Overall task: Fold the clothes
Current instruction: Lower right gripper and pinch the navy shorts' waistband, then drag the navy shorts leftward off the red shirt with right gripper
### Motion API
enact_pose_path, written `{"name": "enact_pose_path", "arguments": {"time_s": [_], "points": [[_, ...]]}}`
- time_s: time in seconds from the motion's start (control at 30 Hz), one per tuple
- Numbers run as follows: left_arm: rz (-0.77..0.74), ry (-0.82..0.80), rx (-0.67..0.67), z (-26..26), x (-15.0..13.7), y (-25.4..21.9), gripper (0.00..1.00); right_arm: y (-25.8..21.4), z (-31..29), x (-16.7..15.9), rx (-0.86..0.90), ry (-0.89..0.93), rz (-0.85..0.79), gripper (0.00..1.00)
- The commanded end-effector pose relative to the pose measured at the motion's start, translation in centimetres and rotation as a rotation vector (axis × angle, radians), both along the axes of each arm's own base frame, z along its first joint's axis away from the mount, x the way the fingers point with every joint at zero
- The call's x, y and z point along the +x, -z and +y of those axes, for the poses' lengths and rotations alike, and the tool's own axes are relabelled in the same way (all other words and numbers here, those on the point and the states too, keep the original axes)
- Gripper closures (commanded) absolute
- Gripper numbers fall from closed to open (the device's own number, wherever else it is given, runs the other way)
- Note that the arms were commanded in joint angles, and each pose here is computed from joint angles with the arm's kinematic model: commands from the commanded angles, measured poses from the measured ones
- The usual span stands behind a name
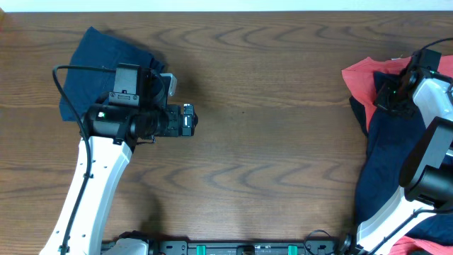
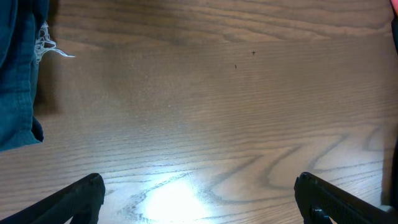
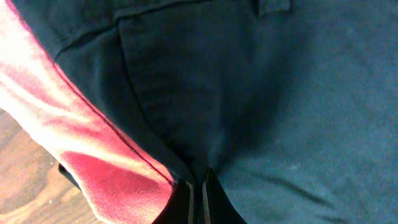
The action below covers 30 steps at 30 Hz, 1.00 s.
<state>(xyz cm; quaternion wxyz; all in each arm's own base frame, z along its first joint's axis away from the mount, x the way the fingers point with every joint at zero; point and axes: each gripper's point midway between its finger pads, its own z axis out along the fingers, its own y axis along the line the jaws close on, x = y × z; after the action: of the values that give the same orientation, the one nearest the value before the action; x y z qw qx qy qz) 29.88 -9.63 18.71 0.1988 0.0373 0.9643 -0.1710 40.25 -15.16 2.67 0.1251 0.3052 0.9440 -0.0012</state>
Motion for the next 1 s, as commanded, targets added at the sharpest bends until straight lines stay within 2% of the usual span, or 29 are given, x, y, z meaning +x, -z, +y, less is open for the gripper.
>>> {"name": "enact_pose_path", "arguments": {"time_s": [0.0,0.13,0.33,0.5,0.6,0.7,0.73,0.8,0.87,0.97], "points": [[-0.027,-0.001,-0.017,-0.1,0.3,-1.2,0.02,-3.1,-0.9,0.6,-0.003,0.095,-0.071,0.99],[-0.048,-0.005,-0.022,-0.1,0.4,-1.7,0.0,-8.5,-1.5,1.6,-0.038,0.072,-0.193,0.99],[-0.135,-0.04,-0.033,1.0,0.4,-4.4,0.05,-18.3,2.0,3.2,-0.057,-0.133,-0.434,0.99],[-0.288,-0.112,-0.045,3.3,-0.4,-9.2,0.05,-26.2,9.8,3.0,-0.013,-0.333,-0.639,0.99],[-0.379,-0.161,-0.044,4.7,-1.3,-11.7,0.05,-28.9,16.1,1.9,0.02,-0.475,-0.701,0.99],[-0.461,-0.208,-0.036,6.1,-2.6,-13.8,0.02,-30.1,24.9,0.3,0.087,-0.681,-0.737,0.95],[-0.481,-0.225,-0.025,6.5,-2.9,-14.2,0.01,-30.1,27.5,-0.4,0.112,-0.743,-0.737,0.92],[-0.516,-0.269,0.011,7.6,-3.5,-14.9,0.01,-29.3,33.3,-2.3,0.17,-0.881,-0.714,0.78],[-0.546,-0.302,0.043,8.4,-4.1,-15.5,0.02,-27.9,38.9,-4.8,0.221,-1.019,-0.669,0.53],[-0.573,-0.332,0.075,9.1,-4.6,-16.1,0.02,-26.1,42.9,-6.7,0.172,-1.104,-0.627,0.3]]}}
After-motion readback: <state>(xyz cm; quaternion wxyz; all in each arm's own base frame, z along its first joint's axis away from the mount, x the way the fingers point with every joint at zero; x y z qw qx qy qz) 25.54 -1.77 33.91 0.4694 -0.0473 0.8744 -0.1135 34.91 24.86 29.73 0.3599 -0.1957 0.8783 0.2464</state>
